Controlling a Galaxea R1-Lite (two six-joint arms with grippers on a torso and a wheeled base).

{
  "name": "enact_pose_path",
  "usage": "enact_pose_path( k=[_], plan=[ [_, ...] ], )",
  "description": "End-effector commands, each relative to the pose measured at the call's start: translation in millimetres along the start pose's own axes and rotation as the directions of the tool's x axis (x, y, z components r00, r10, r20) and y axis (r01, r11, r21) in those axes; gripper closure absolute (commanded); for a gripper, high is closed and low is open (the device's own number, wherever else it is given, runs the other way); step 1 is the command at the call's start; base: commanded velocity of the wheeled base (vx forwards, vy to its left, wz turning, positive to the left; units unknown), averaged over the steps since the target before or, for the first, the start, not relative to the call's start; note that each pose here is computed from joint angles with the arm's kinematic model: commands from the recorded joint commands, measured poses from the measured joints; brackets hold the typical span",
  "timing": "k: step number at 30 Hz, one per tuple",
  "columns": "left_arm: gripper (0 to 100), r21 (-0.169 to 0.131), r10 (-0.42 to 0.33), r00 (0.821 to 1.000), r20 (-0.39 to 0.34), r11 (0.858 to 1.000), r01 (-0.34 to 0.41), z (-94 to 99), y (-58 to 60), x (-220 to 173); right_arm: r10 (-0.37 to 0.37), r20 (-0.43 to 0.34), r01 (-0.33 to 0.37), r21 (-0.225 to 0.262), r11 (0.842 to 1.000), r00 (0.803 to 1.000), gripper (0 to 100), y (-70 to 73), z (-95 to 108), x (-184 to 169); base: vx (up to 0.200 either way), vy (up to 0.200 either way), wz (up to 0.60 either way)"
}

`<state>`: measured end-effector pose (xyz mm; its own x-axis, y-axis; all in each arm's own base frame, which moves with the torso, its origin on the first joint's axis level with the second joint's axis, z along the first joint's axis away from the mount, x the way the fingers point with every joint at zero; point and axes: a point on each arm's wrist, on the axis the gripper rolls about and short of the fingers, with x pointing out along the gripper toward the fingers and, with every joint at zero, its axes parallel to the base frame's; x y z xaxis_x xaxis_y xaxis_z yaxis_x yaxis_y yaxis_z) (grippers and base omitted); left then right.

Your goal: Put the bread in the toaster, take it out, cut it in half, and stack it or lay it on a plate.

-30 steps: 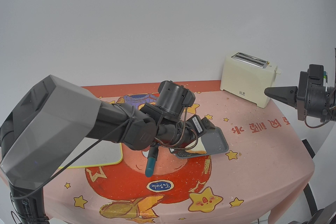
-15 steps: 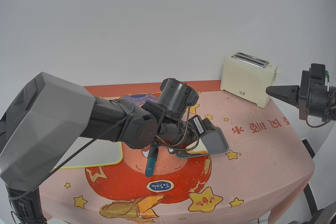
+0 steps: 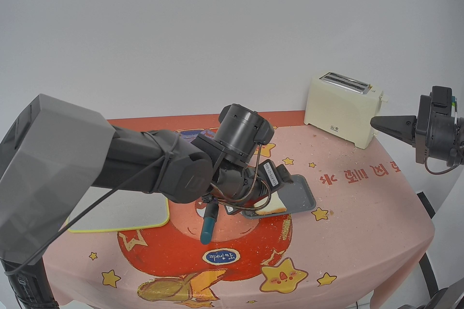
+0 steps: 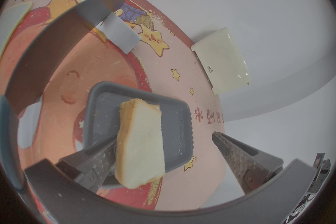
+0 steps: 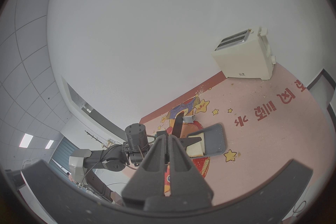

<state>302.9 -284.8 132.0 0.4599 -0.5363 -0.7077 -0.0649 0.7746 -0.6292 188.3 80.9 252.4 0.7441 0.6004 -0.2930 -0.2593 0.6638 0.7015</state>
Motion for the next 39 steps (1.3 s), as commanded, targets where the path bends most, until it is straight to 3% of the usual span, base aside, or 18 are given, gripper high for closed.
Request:
enact_pose_path(
  k=[1, 16, 24, 26, 29, 32, 34, 36, 38, 39],
  plan=[
    [0, -0.002, 0.011, 1.000, -0.006, 1.000, -0.011, -2.1, 2.2, -10.4, 0.007, 0.011, -0.007, -0.003, 1.000, 1.000, 100, 1.4, 1.1, -3.1, 0.000, 0.000, 0.00],
    [0, 0.019, -0.028, 0.999, 0.020, 0.999, 0.028, -2.0, -2.8, -42.6, -0.014, 0.025, 0.014, 0.002, 1.000, 1.000, 100, -3.8, 4.6, -3.8, 0.000, 0.000, 0.00],
    [0, 0.079, -0.096, 0.994, 0.059, 0.993, 0.091, -3.3, -6.6, -87.9, -0.017, 0.024, 0.017, 0.001, 1.000, 1.000, 100, -4.6, 4.4, -3.3, 0.000, 0.000, 0.00],
    [0, 0.097, -0.117, 0.990, 0.074, 0.989, 0.110, -5.3, -6.5, -102.5, -0.022, 0.025, 0.022, -0.014, 1.000, 0.999, 100, -5.2, 4.1, -2.8, 0.000, 0.000, 0.00],
    [0, 0.127, -0.176, 0.974, 0.144, 0.979, 0.158, -9.6, -4.0, -146.3, -0.063, 0.070, 0.070, -0.106, 0.992, 0.996, 100, -7.9, 3.3, -10.2, 0.000, 0.000, 0.00],
    [0, 0.254, -0.273, 0.907, 0.322, 0.947, 0.195, -24.9, 19.1, -217.1, -0.156, 0.269, 0.221, -0.232, 0.947, 0.950, 100, -11.0, 2.8, -50.6, 0.000, 0.000, 0.00],
    [0, 0.335, -0.311, 0.854, 0.417, 0.926, 0.173, -29.9, 42.2, -248.0, -0.202, 0.320, 0.288, -0.250, 0.925, 0.926, 100, -18.0, 4.5, -60.9, 0.000, 0.000, 0.00],
    [0, 0.399, -0.313, 0.772, 0.553, 0.913, 0.084, -32.0, 74.5, -279.5, -0.270, 0.334, 0.360, -0.247, 0.899, 0.903, 100, -33.3, -3.4, -67.8, 0.000, 0.000, 0.00],
    [0, 0.425, -0.294, 0.723, 0.626, 0.905, 0.001, -36.9, 93.5, -292.4, -0.292, 0.355, 0.396, -0.268, 0.878, 0.888, 100, -40.2, -13.9, -77.1, 0.000, 0.000, 0.00],
    [0, 0.427, -0.276, 0.706, 0.652, 0.903, -0.041, -40.5, 103.7, -294.9, -0.288, 0.369, 0.403, -0.288, 0.869, 0.884, 100, -42.5, -23.6, -84.4, 0.000, 0.000, 0.00]
  ],
)
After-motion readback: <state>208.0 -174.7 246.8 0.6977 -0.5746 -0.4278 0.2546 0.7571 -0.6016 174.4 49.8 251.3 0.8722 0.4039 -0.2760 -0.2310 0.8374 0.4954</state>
